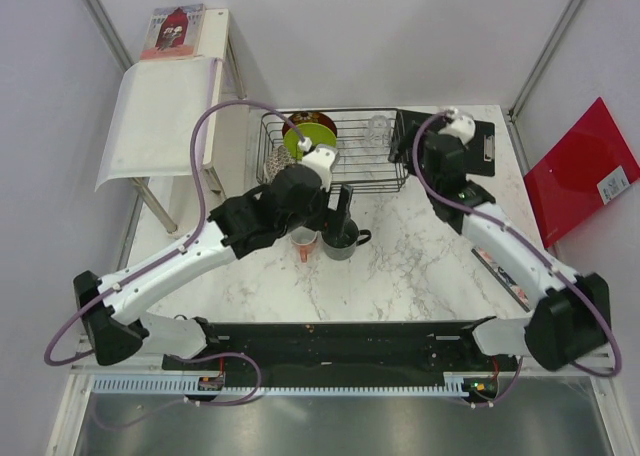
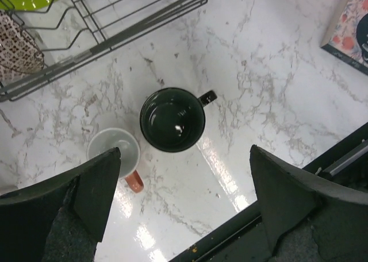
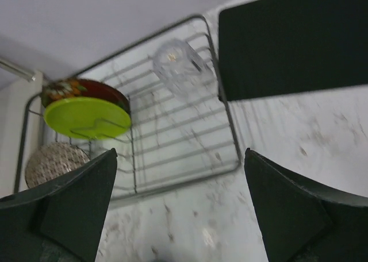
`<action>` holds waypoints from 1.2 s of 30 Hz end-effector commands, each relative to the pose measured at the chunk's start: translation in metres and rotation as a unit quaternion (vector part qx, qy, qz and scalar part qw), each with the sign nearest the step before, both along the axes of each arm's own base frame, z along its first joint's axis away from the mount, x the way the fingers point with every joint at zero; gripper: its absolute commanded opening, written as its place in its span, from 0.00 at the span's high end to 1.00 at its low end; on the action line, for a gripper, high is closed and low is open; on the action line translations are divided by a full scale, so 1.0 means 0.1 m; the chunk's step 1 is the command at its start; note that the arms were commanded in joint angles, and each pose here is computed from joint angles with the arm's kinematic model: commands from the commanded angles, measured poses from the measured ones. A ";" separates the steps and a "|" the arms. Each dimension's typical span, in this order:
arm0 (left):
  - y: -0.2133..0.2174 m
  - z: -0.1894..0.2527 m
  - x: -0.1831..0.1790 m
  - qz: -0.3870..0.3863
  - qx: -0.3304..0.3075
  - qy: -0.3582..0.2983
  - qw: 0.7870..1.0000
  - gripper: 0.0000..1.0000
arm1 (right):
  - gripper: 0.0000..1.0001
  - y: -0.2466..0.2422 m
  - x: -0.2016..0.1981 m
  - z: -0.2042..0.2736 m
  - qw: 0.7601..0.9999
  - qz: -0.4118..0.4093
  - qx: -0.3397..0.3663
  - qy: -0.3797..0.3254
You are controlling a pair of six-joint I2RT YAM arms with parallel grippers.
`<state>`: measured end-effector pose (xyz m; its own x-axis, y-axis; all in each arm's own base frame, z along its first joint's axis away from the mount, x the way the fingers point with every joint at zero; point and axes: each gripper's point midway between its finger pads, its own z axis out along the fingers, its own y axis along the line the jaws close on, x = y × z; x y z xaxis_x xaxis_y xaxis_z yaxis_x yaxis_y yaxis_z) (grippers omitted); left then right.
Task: Unload the mixed dishes from the dish rack
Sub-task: Place the cup at the center of the board, then pick up the cup from the dish rack.
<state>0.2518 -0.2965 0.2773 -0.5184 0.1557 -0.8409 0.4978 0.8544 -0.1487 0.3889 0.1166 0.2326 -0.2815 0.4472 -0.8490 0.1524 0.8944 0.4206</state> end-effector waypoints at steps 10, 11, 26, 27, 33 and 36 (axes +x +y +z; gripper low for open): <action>0.30 0.36 -0.32 -0.025 -0.130 -0.076 0.988 0.01 | 0.02 0.53 1.76 0.05 0.986 0.018 -0.163 0.020; 0.30 0.34 -0.33 -0.027 -0.128 -0.076 0.988 0.01 | 0.01 0.53 1.81 -0.11 0.984 0.019 -0.173 0.033; 0.26 0.11 -0.35 -0.045 -0.112 -0.070 0.990 0.02 | 0.02 0.53 2.13 -0.61 0.981 0.000 -0.190 0.043; 0.26 0.08 -0.34 -0.044 -0.109 -0.068 0.991 0.02 | 0.02 0.53 2.15 -0.63 0.980 -0.002 -0.192 0.042; 0.24 -0.01 -0.32 -0.044 -0.097 -0.063 0.992 0.02 | 0.02 0.54 2.29 -0.93 0.979 0.000 -0.194 0.055; 0.23 -0.07 -0.30 -0.042 -0.088 -0.060 0.993 0.02 | 0.02 0.55 2.34 -1.06 0.980 0.001 -0.191 0.062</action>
